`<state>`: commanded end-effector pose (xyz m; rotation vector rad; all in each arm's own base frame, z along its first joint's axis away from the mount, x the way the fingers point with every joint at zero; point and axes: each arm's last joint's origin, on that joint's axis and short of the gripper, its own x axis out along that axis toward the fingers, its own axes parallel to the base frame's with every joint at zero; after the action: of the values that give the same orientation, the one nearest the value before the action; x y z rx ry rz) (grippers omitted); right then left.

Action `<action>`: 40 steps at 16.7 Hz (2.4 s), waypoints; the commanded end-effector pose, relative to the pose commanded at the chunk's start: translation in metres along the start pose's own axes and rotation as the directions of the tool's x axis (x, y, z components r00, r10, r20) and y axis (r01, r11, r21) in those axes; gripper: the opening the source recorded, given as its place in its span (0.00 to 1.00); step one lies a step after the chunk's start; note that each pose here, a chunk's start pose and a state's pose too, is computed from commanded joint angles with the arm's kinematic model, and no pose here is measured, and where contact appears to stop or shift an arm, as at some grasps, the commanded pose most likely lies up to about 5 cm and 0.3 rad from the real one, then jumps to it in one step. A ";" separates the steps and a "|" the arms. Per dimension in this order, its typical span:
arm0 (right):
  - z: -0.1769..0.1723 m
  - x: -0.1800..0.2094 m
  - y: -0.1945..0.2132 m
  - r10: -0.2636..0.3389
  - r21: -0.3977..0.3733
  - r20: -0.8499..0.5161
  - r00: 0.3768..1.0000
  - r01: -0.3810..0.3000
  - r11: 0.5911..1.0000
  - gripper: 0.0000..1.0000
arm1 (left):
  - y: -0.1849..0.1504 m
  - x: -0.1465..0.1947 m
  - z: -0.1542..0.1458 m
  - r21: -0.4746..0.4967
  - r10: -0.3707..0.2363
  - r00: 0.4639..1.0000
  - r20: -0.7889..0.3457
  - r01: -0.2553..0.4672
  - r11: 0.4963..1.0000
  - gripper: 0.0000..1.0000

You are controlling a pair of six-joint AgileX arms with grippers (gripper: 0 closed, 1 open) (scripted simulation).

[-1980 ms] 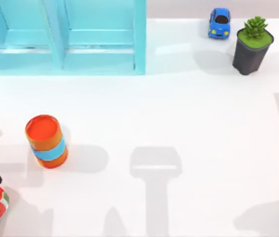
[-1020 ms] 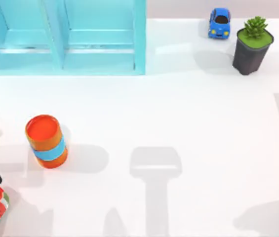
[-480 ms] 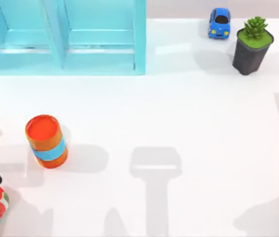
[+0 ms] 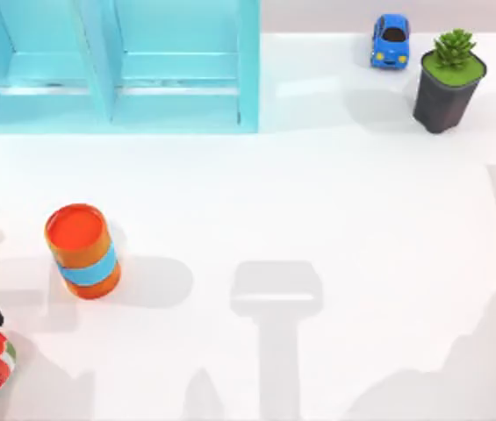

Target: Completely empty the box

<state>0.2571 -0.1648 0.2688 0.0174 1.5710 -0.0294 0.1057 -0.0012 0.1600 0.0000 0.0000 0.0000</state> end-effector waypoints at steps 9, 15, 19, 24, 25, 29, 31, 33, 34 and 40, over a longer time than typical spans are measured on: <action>0.019 0.001 0.014 0.005 -0.001 -0.007 1.000 -0.005 1.000 0.00 | 0.000 0.000 0.000 0.000 0.000 1.000 0.000 0.000 1.000 1.00; 0.099 0.024 0.126 0.006 -0.002 -0.030 1.000 -0.006 1.000 0.00 | 0.000 0.000 0.000 0.000 0.000 1.000 0.000 0.000 1.000 1.00; 0.120 0.048 0.262 -0.004 0.000 -0.028 1.000 0.004 1.000 0.00 | 0.000 0.000 0.000 0.000 0.000 1.000 0.000 0.000 1.000 1.00; 0.085 0.074 0.404 0.000 0.000 -0.008 1.000 0.000 1.000 0.00 | 0.000 0.000 0.000 0.000 0.000 1.000 0.000 0.000 1.000 1.00; 0.077 0.077 0.420 0.002 0.000 -0.004 1.000 -0.002 1.000 0.00 | 0.000 0.000 0.000 0.000 0.000 1.000 0.000 0.000 1.000 1.00; 0.066 0.082 0.443 0.007 0.000 0.002 1.000 -0.007 1.000 0.00 | 0.000 0.000 0.000 0.000 0.000 1.000 0.000 0.000 1.000 1.00; 0.066 0.082 0.443 0.007 0.000 0.002 1.000 -0.007 1.000 0.00 | 0.000 0.000 0.000 0.000 0.000 1.000 0.000 0.000 1.000 1.00; 0.066 0.083 0.441 0.007 0.004 -0.001 1.000 -0.007 1.000 0.00 | 0.000 0.000 0.000 0.000 0.000 1.000 0.000 0.000 1.000 1.00; 0.066 0.088 0.442 0.006 0.003 -0.002 1.000 -0.006 1.000 0.00 | 0.000 0.000 0.000 0.000 0.000 1.000 0.000 0.000 1.000 1.00; 0.065 0.127 0.444 0.008 0.000 0.002 1.000 -0.008 1.000 0.00 | 0.000 0.000 0.000 0.000 0.000 1.000 0.000 0.000 1.000 1.00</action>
<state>0.3357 0.2757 0.1379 0.0229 1.5687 -0.0231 0.1057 -0.0012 0.1600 0.0000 0.0000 0.0000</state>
